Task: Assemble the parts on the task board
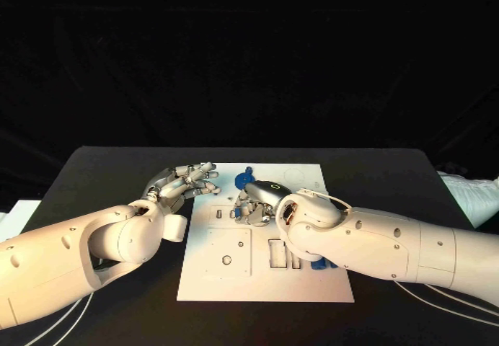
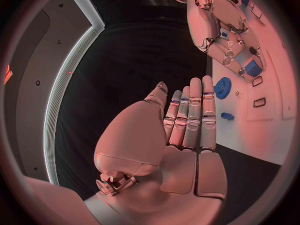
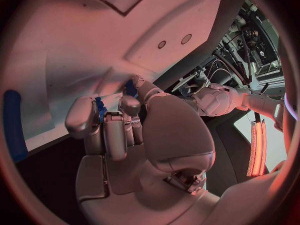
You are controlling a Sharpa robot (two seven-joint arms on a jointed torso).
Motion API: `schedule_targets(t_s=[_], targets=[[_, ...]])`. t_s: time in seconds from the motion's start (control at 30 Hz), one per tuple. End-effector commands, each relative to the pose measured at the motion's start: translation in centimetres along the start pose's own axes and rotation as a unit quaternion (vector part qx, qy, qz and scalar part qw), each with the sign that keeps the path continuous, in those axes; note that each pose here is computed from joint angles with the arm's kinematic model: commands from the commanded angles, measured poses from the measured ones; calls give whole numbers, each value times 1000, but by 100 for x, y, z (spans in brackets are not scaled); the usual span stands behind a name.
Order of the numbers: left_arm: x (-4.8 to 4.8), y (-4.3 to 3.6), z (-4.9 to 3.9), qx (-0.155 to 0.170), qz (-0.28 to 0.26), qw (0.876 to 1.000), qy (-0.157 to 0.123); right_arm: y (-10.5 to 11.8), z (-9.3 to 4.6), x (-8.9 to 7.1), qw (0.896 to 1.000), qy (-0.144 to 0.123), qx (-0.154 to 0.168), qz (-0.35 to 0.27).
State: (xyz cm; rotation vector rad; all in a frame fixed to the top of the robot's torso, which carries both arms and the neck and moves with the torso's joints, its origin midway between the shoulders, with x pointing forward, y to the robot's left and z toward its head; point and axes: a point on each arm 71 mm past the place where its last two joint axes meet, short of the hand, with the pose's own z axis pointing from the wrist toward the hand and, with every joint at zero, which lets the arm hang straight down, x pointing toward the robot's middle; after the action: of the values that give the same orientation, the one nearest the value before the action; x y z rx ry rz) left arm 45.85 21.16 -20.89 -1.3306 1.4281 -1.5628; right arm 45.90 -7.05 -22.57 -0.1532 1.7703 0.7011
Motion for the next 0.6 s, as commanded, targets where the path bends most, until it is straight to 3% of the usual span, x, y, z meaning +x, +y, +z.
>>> schedule_targets(t_s=[0.03,0.6], targets=[[36,-7,5,2,-3,1000,14,-42,-9,53,1000,9,12,-11],[42,-3,8,1,-4,1000,16,-64,-19,33,1000,-5,22,-5]])
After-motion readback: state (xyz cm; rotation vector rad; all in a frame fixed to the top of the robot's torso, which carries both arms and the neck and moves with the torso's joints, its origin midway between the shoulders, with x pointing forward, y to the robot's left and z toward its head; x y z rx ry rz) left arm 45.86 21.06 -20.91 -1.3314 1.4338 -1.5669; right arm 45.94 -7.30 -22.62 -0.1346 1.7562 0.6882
